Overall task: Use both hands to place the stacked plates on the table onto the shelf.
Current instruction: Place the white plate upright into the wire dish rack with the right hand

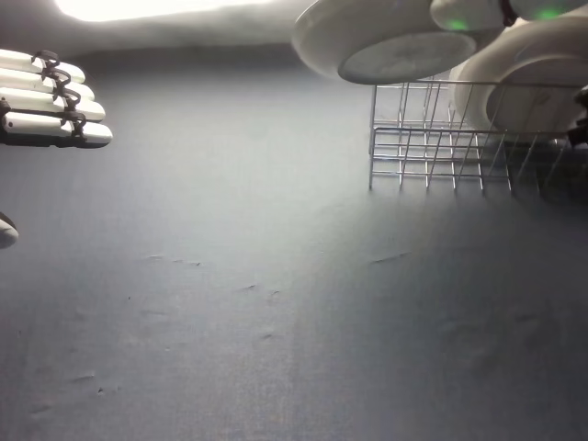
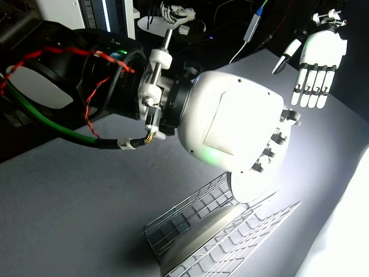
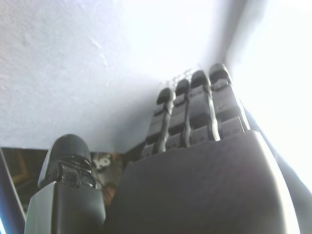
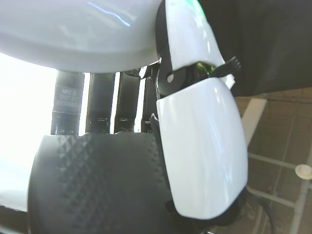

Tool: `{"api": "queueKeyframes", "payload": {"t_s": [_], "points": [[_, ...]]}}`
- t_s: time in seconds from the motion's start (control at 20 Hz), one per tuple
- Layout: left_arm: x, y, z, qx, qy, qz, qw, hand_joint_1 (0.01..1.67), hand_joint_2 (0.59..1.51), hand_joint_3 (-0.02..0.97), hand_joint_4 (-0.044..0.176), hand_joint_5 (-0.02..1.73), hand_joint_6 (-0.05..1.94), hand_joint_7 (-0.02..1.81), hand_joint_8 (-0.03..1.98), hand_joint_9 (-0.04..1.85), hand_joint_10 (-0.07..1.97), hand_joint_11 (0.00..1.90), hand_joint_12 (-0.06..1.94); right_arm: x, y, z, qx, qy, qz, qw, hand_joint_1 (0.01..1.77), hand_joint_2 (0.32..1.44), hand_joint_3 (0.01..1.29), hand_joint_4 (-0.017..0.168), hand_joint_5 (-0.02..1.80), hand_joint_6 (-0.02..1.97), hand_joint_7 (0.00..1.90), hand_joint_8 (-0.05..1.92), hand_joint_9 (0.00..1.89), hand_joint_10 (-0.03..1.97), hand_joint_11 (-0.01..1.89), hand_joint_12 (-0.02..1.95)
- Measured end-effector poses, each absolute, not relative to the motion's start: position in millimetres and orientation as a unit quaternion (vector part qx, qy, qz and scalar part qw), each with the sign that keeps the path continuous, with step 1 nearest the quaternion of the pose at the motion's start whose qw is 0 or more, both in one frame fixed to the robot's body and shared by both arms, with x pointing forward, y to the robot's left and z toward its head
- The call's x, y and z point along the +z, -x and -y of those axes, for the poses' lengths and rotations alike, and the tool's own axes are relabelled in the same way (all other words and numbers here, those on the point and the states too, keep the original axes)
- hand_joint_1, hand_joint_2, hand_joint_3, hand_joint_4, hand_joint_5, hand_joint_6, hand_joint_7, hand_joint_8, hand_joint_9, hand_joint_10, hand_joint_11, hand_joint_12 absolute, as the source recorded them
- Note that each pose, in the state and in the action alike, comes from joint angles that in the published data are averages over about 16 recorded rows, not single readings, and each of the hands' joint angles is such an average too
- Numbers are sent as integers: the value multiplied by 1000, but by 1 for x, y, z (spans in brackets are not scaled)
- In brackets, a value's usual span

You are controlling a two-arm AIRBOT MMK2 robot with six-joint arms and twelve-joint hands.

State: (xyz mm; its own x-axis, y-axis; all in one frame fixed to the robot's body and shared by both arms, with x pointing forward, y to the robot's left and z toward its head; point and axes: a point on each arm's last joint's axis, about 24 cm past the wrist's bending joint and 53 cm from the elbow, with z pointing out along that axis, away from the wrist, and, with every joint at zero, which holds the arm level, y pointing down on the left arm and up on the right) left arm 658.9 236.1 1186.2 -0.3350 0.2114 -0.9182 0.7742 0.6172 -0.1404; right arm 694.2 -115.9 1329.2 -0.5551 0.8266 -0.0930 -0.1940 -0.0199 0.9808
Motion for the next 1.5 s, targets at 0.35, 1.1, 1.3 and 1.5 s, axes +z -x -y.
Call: {"api": "queueKeyframes", "payload": {"t_s": [0.35,1.1,1.3,1.5], "points": [[1186,-659,-236,-295,-324,-762,477,14,1172,19,4,22,6,19,2,22,15,14,10,1338,-688,108,670,-264,-580,380,1387,1001,12,-6,872,917,1020,921,1012,1046,909,1252],[1186,-658,-236,-296,-324,-762,477,13,1173,19,4,21,6,19,2,22,15,13,11,1326,-679,122,657,-269,-589,387,1388,1006,12,-4,893,928,1018,895,1010,1040,921,1256],[1186,-658,-236,-296,-324,-762,476,13,1173,19,4,19,6,19,2,22,15,13,11,1318,-681,132,646,-268,-593,399,1388,1009,12,1,911,940,1019,882,1017,1035,921,1261],[1186,-658,-235,-297,-324,-762,476,14,1173,19,4,17,6,19,2,22,15,13,11,1307,-684,141,632,-263,-600,414,1387,1015,11,4,931,964,1017,863,1016,1036,915,1261]]}}
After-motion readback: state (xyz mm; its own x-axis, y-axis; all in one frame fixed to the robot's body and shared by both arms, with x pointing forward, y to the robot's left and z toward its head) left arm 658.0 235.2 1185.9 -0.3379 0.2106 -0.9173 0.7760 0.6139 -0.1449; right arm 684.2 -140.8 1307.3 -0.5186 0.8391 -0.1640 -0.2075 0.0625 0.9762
